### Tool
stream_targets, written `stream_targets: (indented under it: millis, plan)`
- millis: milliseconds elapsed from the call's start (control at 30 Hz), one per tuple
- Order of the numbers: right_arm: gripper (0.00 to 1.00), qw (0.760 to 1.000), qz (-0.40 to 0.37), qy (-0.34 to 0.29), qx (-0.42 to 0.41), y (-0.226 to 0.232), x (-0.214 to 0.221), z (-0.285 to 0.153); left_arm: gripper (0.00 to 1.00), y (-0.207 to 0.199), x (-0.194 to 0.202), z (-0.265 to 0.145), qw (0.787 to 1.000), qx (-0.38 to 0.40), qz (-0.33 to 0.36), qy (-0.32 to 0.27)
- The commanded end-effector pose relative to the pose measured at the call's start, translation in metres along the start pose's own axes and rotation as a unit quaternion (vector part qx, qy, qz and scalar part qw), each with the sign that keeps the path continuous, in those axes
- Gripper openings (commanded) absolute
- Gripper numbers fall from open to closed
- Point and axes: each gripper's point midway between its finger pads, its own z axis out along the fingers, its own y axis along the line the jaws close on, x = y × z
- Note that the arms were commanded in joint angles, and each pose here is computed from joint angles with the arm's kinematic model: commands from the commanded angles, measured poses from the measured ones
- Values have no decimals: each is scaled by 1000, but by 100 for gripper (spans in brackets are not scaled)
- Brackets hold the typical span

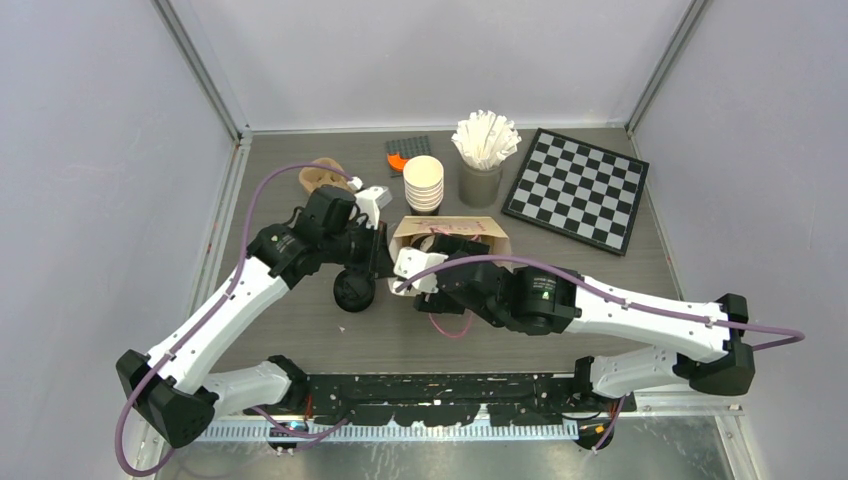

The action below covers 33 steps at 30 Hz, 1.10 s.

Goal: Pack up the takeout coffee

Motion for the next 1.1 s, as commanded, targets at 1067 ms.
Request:
stream_targets:
  millis: [1067]
  plan:
    - [69, 1000, 10, -7, 20, 7, -8, 45, 4, -22, -4, -7, 998, 54, -5, -12]
